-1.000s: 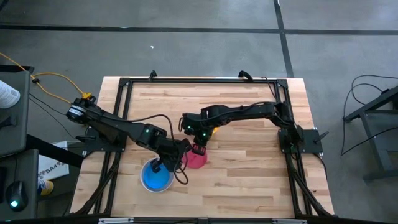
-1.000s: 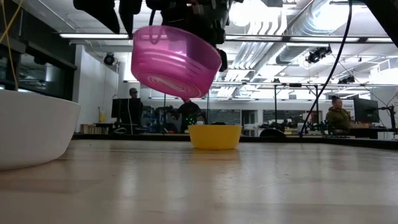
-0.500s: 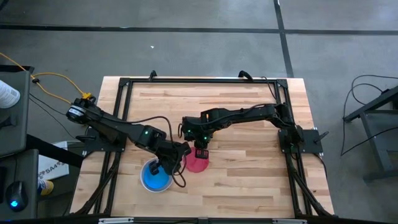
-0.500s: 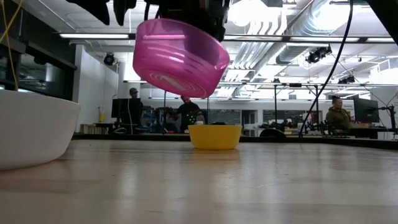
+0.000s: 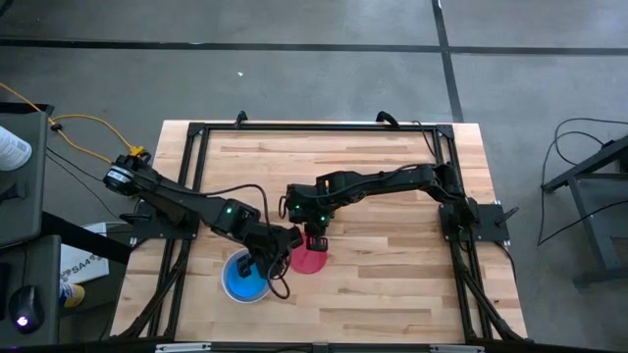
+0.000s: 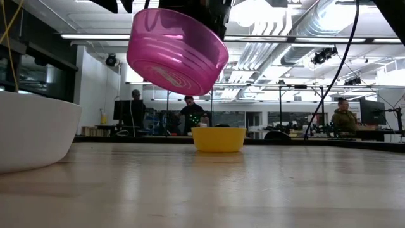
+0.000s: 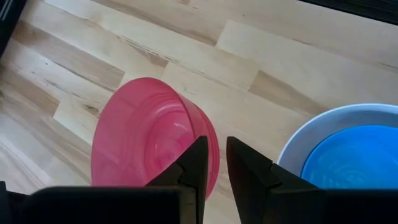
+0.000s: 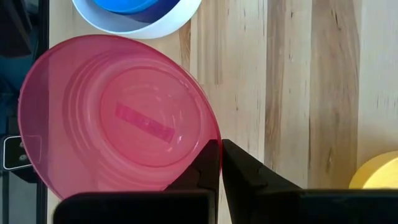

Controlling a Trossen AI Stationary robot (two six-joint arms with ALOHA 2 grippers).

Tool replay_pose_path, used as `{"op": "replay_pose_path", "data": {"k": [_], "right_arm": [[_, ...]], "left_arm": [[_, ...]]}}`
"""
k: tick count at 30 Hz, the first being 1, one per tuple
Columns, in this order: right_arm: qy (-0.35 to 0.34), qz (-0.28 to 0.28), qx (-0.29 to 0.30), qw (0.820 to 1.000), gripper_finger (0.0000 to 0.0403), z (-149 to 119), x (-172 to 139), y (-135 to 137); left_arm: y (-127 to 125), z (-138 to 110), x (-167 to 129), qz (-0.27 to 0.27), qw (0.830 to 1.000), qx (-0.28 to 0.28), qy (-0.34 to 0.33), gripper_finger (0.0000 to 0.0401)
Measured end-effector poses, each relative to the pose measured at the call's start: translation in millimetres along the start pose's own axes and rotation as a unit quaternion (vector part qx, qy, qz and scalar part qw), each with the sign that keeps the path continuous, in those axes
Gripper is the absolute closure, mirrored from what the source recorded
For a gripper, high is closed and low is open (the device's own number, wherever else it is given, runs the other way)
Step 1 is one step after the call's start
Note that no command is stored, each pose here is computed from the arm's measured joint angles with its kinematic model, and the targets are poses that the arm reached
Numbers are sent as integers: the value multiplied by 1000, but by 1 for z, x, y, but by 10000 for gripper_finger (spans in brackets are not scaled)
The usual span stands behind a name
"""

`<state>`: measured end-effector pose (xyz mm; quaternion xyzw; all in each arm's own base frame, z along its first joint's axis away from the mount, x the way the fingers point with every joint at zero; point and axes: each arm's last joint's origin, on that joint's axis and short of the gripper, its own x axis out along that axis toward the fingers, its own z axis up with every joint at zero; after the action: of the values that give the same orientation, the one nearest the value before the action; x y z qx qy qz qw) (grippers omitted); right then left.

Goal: Nest bowls inside each other
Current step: Stack the red bowl on the blue bowl

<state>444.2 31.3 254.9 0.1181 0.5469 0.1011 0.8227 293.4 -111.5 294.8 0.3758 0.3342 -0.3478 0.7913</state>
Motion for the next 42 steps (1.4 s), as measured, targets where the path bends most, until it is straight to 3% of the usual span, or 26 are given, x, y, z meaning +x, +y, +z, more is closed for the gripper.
{"op": "replay_pose_path", "data": {"k": [16,29,37,42], "right_arm": [[-8,3,6,1000,400,1,2,3],[-3,-4,9,1000,400,0,3,5],[-7,-5,5,1000,400,1,3,5],[-7,-5,3,1000,400,1,3,5]], "left_arm": [[2,2,1,9,1000,-8,-11,343],[2,-4,25,3,999,-24,40,343],[1,-5,24,0,999,-29,43,394],[2,-5,24,0,999,-29,44,394]]}}
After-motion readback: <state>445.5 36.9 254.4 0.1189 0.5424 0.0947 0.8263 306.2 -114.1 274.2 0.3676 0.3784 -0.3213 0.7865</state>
